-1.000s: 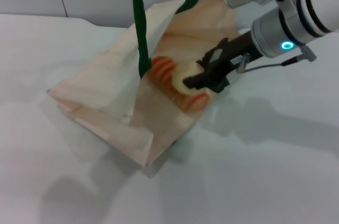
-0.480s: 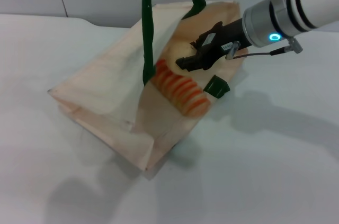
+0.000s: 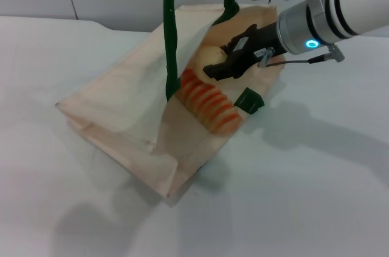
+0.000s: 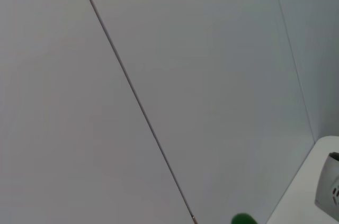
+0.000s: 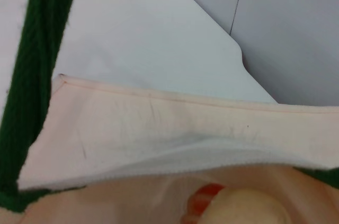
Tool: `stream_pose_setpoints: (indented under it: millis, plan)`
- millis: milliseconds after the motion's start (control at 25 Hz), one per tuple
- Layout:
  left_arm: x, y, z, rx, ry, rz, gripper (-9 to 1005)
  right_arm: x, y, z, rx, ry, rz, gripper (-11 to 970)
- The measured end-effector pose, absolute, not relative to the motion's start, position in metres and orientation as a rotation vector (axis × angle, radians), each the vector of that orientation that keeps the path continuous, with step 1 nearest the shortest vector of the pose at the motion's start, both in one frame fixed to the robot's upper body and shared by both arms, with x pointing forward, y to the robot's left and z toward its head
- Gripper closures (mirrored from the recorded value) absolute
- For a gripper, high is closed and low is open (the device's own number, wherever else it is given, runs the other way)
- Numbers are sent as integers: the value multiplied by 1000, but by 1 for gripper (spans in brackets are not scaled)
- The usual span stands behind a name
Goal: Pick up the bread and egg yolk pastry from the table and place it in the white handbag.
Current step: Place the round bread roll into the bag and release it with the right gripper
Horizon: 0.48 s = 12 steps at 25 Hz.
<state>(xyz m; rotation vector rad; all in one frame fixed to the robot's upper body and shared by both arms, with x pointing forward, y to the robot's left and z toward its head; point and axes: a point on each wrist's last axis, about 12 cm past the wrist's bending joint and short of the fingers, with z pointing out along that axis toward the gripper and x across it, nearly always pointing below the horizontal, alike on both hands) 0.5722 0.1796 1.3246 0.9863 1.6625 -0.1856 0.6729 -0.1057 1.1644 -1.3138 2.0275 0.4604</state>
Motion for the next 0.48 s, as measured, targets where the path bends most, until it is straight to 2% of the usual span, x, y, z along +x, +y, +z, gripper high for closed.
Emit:
stream_pose_setpoints:
  millis: [80, 280, 400, 480]
  plan:
    - [572, 180, 1325, 986, 1663, -186, 837, 674, -106, 1164, -1309, 2028, 455, 500]
    - [573, 182, 1324, 979, 1667, -183, 836, 674, -107, 1163, -1302, 2035, 454, 353]
    - [573, 183, 1323, 972, 1671, -181, 835, 674, -108, 1163, -1299, 2037, 453, 189]
    - [573, 184, 1323, 967, 1673, -180, 835, 674, -109, 1163, -1296, 2039, 454, 190]
